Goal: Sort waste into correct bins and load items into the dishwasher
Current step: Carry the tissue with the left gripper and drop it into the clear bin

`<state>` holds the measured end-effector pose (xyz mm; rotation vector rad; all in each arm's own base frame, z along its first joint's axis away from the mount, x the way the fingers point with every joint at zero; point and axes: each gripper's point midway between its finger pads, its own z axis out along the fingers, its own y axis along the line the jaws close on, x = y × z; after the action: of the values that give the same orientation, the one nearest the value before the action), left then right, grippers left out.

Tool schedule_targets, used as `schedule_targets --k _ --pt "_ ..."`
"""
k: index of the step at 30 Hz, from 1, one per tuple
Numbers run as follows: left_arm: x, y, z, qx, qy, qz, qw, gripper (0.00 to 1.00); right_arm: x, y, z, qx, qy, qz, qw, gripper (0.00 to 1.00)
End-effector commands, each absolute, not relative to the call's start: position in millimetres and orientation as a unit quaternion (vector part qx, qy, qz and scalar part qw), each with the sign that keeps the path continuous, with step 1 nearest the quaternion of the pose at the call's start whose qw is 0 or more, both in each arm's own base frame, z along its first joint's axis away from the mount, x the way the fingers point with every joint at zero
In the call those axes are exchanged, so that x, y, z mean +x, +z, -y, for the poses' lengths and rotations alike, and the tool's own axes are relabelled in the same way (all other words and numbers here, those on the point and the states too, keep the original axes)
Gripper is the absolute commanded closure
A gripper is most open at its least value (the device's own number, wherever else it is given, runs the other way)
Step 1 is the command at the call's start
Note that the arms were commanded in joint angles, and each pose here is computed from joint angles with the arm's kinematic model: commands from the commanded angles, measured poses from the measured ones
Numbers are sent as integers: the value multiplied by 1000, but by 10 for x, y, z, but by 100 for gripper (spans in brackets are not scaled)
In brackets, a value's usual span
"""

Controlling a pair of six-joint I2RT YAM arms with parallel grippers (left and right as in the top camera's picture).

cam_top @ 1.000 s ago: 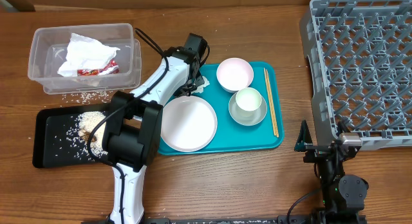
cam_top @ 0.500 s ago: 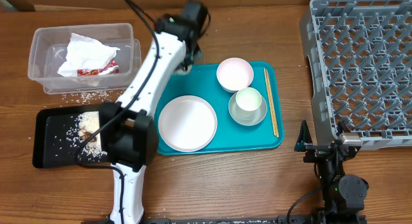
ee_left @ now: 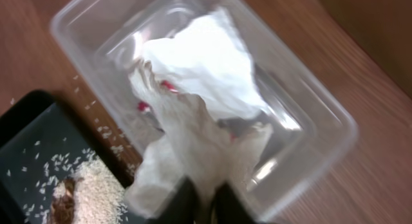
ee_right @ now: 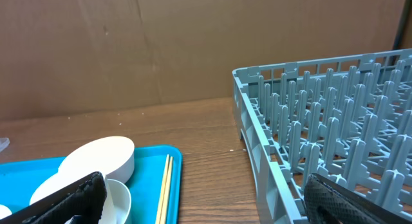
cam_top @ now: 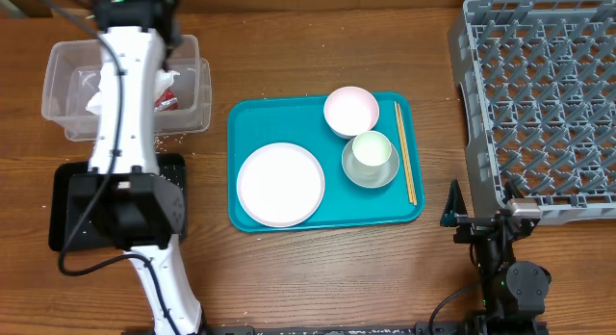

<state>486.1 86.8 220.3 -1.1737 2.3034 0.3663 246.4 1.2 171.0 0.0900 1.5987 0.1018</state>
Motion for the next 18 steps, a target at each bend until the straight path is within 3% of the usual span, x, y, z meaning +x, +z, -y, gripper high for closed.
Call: schedule_targets --k 1,3,5,18 --pt "4790 2135 -1069 -464 113 -845 241 49 2465 1698 -2 39 42 -714 698 0" --pt "4754 2104 -1149 -473 101 -844 230 15 2465 1698 -2 39 42 -714 698 0" --pt "4722 2075 -1208 -481 92 -844 220 0 2465 1698 -2 39 42 -714 698 0" --pt "4185 1973 -1158 -487 101 -860 112 0 2465 1698 -2 39 42 -714 698 0"
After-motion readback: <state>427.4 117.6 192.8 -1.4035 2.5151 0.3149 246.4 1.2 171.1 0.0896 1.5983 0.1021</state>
